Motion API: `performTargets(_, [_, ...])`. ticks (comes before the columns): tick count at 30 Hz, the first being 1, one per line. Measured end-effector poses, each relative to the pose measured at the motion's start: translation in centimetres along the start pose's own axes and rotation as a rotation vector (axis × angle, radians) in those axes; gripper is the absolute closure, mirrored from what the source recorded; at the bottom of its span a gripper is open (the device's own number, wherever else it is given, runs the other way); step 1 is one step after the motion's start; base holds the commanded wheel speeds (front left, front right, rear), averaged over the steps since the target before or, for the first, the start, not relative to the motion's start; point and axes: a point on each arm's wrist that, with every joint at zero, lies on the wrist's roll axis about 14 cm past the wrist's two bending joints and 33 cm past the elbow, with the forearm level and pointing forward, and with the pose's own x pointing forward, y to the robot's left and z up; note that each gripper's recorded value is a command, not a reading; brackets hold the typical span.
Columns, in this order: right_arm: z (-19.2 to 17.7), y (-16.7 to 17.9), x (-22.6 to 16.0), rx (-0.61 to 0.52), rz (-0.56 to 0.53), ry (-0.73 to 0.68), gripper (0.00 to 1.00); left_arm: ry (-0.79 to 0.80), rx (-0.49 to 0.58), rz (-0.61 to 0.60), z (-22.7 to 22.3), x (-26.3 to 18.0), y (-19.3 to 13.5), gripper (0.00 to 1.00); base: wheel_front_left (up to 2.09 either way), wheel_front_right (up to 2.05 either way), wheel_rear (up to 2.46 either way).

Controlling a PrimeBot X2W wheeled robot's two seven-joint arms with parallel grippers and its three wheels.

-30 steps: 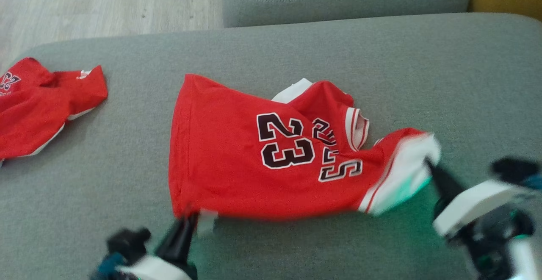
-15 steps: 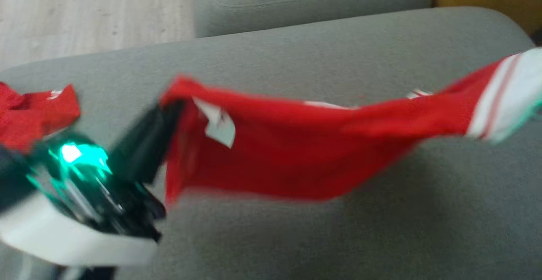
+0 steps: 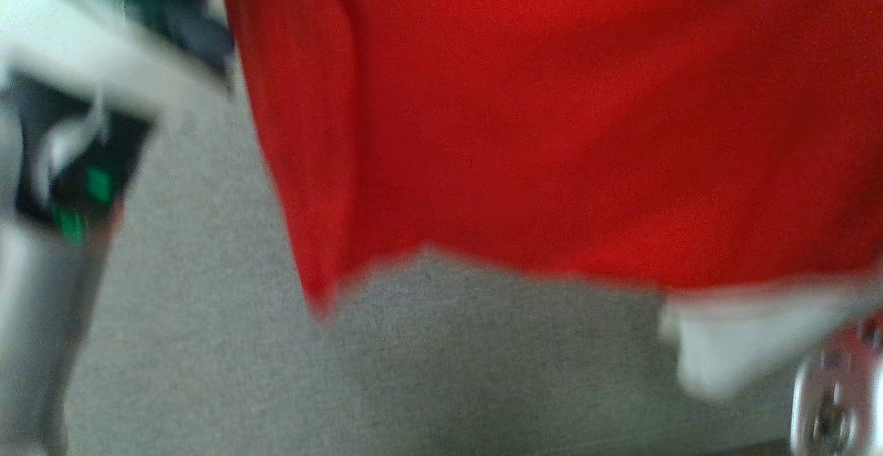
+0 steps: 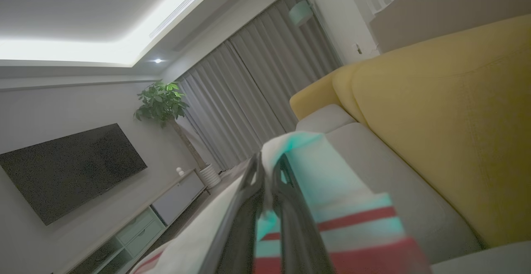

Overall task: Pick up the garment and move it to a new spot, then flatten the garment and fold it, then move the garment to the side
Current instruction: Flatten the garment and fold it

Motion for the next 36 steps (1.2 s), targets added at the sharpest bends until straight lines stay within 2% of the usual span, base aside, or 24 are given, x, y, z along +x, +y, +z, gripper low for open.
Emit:
performTargets(5, [-1.7,-1.6,8.4,-0.001,-0.044,-0.015,1.00,-0.007,0.055,0.136,-1.2,5.2,7.5,1.00,0.00,0.00,0.00])
performTargets(10, [-2.7,-2.0,15.1,0.043,-0.033,-0.103,1.00,-0.166,0.155,0.240,1.1,9.1,13.2,1.00,0.00,0.00,0.00])
performTargets(13, [-3.9,-2.0,17.4,0.052,-0.027,-0.121,1.00,-0.229,0.197,0.276,1.0,10.0,15.6,1.00,0.00,0.00,0.00])
performTargets(16, [-7.0,-3.3,17.8,0.048,-0.058,-0.066,1.00,-0.197,0.196,0.291,-2.2,10.4,16.7,1.00,0.00,0.00,0.00])
performTargets(20, [-12.5,-6.4,14.7,0.047,-0.141,0.054,1.00,-0.105,0.198,0.236,-7.5,9.8,14.7,1.00,0.00,0.00,0.00])
performTargets(24, [-19.2,-11.0,7.4,0.078,-0.286,0.216,1.00,0.058,0.144,0.191,-14.6,6.2,12.3,1.00,0.00,0.00,0.00])
performTargets(26, [-21.4,-12.5,3.5,0.087,-0.348,0.279,1.00,0.130,0.117,0.185,-17.6,3.5,11.4,1.00,0.00,0.00,0.00])
performTargets(30, [-23.6,-13.4,-2.6,0.106,-0.415,0.369,1.00,0.250,0.061,0.164,-22.0,-1.7,8.5,1.00,0.00,0.00,0.00])
performTargets(36, [-24.1,-12.7,-8.5,0.101,-0.442,0.448,1.00,0.311,-0.009,0.149,-24.4,-6.7,3.9,1.00,0.00,0.00,0.00])
